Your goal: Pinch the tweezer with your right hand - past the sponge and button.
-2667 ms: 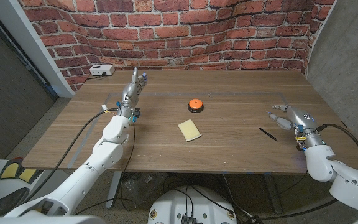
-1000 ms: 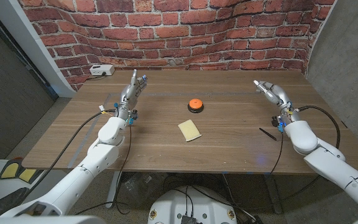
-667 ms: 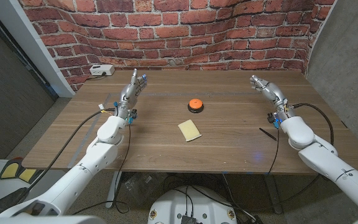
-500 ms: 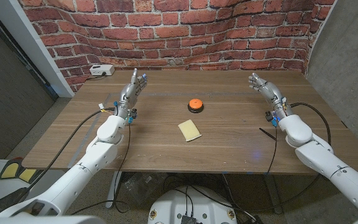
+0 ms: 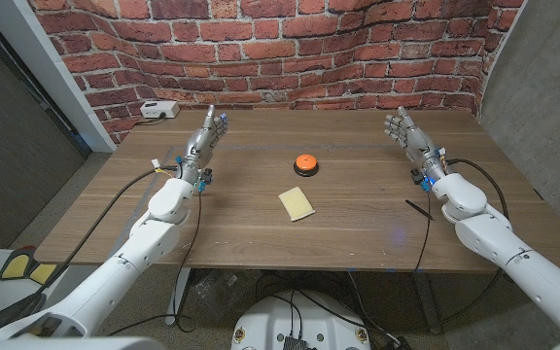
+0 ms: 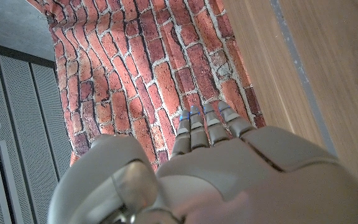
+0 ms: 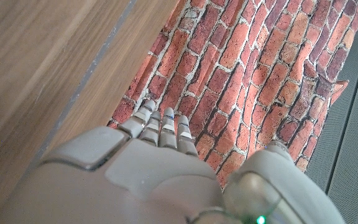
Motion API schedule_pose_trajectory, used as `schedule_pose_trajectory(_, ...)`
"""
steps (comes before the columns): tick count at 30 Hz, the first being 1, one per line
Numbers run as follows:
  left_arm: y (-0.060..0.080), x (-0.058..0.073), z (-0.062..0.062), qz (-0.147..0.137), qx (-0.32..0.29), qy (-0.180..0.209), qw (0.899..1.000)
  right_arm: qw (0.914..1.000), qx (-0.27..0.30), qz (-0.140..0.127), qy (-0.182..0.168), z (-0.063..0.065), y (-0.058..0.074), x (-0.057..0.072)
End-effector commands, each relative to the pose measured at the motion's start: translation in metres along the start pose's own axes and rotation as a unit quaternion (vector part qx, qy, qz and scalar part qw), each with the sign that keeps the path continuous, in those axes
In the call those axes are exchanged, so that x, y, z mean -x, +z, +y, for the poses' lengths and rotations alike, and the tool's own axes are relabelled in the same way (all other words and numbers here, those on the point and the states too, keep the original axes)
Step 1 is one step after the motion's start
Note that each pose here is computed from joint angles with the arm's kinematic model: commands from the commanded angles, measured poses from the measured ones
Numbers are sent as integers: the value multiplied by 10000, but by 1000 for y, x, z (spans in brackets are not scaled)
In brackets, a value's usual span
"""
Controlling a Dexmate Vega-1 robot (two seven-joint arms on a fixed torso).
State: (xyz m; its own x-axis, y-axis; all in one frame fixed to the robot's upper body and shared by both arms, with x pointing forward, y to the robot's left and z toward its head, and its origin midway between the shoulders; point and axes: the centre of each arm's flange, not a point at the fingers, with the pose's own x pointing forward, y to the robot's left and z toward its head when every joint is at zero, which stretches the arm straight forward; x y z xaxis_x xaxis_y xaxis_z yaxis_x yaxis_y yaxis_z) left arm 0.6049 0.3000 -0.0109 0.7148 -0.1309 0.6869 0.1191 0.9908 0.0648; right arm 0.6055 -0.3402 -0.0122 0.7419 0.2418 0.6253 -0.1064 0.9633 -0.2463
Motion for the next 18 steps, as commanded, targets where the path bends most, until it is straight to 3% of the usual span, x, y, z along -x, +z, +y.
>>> schedule_pose_trajectory(1, -2, 0, 6, -39, 321, -85, 9994, 9964, -834, -27, 175, 2, -12, 1)
schedule_pose_trajectory(7, -5, 2, 8, -2, 386, -125, 9992, 9962, -860, 5, 109, 1, -9, 3)
schedule_pose_trajectory(18, -5, 8, 13, -55, 216, -94, 9997, 9955, -935, 17, 182, 10, -11, -3)
